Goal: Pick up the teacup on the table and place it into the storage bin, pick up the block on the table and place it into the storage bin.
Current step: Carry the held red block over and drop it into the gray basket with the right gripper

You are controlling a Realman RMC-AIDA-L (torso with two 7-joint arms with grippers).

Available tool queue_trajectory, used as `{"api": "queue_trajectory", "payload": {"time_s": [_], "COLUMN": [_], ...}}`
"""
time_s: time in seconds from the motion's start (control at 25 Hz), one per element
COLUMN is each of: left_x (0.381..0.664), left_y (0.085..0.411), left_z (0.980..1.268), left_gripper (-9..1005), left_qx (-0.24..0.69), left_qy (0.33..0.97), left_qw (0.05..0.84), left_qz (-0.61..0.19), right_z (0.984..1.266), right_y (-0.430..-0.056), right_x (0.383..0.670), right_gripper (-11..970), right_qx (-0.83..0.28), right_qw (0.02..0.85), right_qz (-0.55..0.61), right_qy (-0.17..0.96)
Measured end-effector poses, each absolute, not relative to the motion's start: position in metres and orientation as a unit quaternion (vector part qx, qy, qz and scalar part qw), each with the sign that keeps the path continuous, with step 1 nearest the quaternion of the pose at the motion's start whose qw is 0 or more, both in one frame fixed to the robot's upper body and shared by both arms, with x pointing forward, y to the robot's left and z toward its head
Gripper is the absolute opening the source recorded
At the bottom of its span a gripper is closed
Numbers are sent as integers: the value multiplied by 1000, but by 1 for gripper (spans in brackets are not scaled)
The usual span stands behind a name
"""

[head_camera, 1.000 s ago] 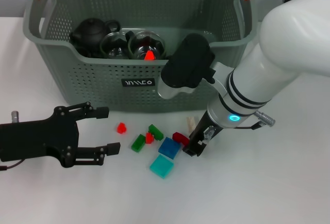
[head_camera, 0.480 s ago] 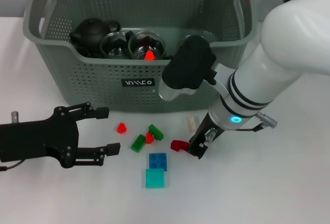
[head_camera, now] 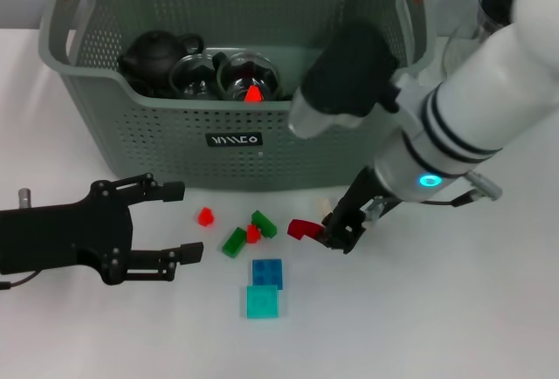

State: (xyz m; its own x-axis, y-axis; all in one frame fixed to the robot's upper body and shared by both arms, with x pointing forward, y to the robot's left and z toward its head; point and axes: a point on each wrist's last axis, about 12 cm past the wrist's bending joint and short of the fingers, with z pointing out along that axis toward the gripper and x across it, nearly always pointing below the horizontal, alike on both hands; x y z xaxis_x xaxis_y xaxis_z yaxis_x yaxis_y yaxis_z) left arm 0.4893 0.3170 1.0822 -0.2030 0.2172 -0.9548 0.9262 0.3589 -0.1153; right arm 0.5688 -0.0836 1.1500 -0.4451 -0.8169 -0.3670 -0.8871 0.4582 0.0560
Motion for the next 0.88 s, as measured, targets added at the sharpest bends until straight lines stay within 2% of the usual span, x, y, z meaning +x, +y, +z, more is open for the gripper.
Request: {"api": "queue_trajectory", "payload": {"time_s": [0.12, 0.56, 0.72, 0.88], "left_x": [489, 487, 486, 486], "left_y": [318, 324, 325, 325], "left_z": [1082, 1083, 1083, 1083], "left_gripper": [873, 873, 873, 873], "left_qx": [419, 410, 407, 407], "left_qy": [678, 682, 683, 683], "left_qw": [472, 478, 481, 481], "left_qz": [-376, -370, -369, -370], "right_z": [1163, 1241, 1278, 1295], "right_y": [-88, -94, -91, -84], "right_x": [564, 542, 554, 571], "right_gripper": [164, 163, 164, 164], "right_qx": [-508, -534, -530, -516], "right_qw": [150, 197, 252, 305], "right_qz": [132, 197, 203, 185], "right_qy": [838, 798, 784, 779]}}
